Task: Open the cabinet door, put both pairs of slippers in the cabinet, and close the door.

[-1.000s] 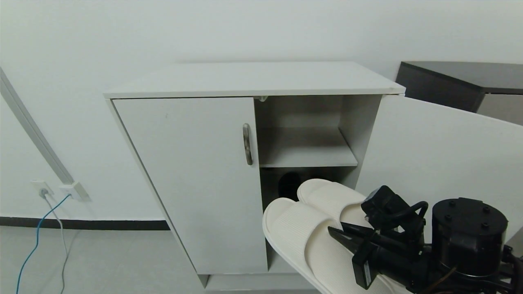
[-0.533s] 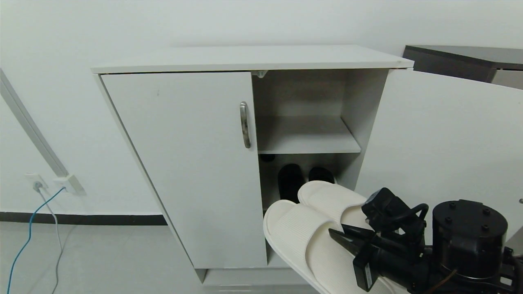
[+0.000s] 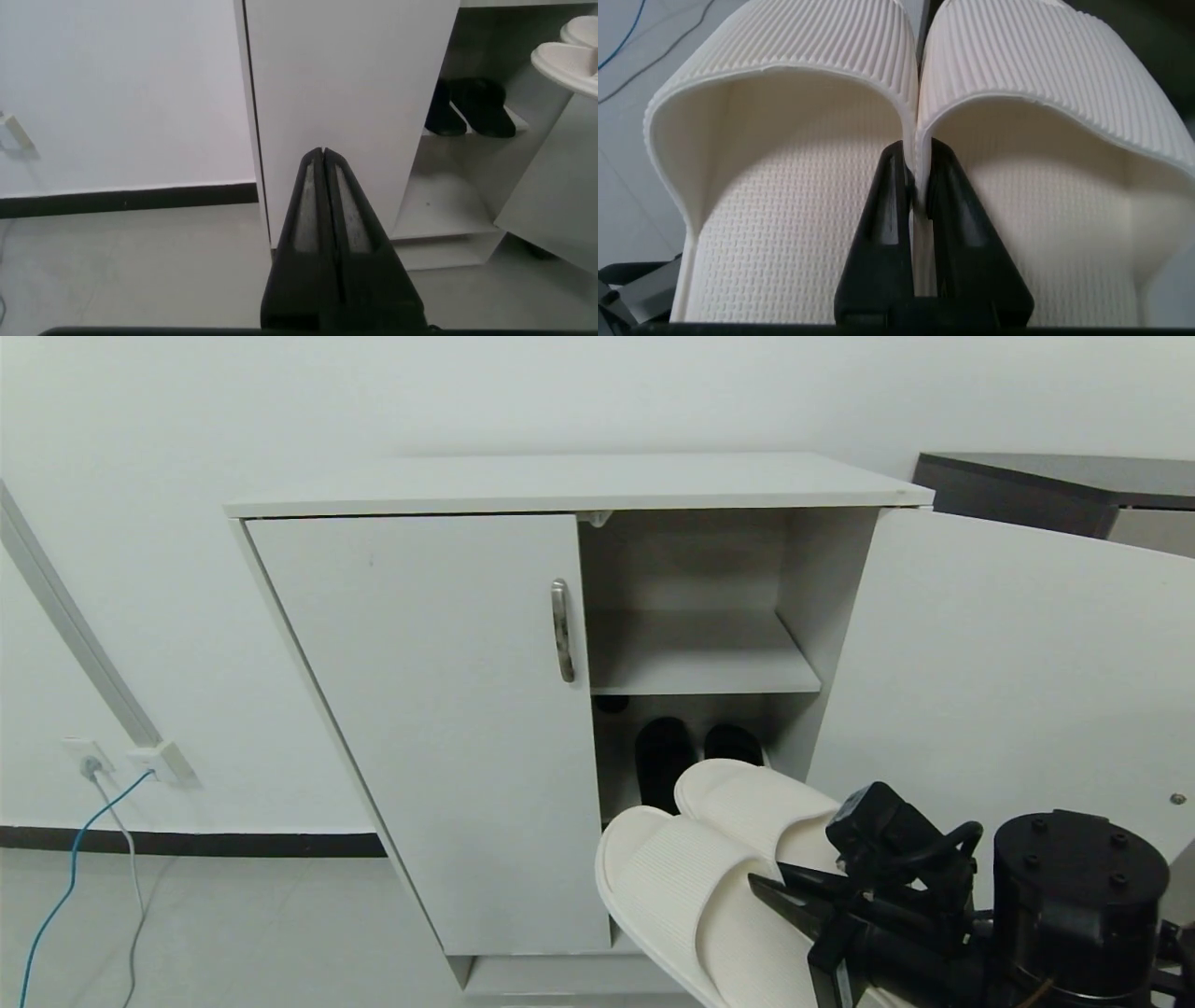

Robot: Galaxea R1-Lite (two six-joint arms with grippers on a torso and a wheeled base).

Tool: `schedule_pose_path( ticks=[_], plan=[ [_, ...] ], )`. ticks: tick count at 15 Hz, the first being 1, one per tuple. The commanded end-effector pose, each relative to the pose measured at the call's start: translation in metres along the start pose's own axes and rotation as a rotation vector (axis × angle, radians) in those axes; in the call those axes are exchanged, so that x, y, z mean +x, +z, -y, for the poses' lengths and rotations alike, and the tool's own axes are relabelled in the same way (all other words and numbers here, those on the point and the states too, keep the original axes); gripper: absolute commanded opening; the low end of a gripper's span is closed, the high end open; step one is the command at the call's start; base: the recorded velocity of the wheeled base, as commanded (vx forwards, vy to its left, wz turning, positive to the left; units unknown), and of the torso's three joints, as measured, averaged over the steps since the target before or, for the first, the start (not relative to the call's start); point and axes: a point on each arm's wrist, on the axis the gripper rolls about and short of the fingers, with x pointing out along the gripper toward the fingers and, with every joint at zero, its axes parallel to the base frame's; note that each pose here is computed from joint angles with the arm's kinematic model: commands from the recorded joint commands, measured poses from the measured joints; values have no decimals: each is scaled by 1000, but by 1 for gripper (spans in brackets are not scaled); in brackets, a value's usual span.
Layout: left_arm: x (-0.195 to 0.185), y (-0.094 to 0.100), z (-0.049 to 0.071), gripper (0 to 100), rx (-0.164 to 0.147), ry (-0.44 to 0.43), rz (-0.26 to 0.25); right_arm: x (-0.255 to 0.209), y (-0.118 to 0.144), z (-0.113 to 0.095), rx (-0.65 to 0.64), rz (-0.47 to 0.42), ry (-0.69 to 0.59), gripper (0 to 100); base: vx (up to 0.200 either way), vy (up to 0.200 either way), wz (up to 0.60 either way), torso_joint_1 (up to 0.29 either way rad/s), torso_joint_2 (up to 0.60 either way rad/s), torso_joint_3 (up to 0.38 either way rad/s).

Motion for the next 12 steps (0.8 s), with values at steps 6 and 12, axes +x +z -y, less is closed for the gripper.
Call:
schedule_pose_path(
  ticks=[6, 12],
  plan=[
    [0, 0, 0, 0, -2, 1, -1, -1, 0, -1, -2, 2, 6, 0, 0, 0, 0, 2, 104, 54],
    [0, 0, 0, 0, -6, 3, -1, -2, -2, -4, -5, -3, 17, 0, 0, 67, 0, 1, 5, -1]
  ],
)
